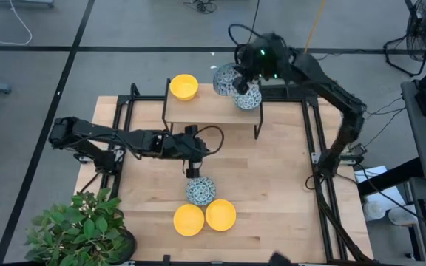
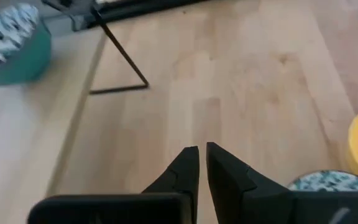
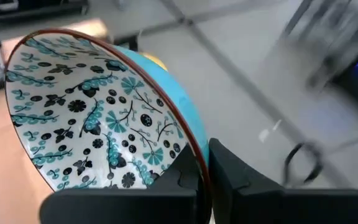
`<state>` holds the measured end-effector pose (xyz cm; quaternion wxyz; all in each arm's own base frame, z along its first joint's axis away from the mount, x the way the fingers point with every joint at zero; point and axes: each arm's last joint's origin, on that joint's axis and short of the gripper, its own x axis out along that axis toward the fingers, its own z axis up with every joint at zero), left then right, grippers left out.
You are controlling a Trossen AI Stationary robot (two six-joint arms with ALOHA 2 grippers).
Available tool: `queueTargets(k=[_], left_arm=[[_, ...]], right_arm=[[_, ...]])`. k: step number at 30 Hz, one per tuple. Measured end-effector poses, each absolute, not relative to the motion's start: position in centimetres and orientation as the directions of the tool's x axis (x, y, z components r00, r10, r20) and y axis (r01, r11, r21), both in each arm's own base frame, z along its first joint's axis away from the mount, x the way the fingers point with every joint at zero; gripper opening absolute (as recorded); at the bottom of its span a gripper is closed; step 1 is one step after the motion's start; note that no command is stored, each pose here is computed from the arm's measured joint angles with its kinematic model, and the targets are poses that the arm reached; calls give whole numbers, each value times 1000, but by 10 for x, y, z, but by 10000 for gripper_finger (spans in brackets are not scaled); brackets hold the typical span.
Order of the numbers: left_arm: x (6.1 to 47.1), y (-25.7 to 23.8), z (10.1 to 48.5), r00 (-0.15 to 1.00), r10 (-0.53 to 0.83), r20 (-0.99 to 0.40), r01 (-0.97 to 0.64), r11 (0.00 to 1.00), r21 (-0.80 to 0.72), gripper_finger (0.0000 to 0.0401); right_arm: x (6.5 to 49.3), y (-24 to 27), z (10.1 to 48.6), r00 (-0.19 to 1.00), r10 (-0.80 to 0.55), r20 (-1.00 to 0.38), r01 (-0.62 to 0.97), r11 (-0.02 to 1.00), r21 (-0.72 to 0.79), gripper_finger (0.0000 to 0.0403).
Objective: Pick & Place Mini bowls
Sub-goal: Stack the left blue bowl on top of the blue bowl on the shelf
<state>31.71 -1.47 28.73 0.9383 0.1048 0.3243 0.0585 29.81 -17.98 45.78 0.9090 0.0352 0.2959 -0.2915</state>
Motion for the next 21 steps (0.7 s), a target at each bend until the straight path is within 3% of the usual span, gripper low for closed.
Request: queueTargets(k=[9,21], left_arm=[[312,-13,267,743,167,-648,-43,978,202,4],[311,-12,266,739,172,-651,-49,978,203,53]], right_arm=[[256,-263,419,641,-198,-741,593,741,315,3],[217,-280,405,537,-126,-834,701,617,358,3]])
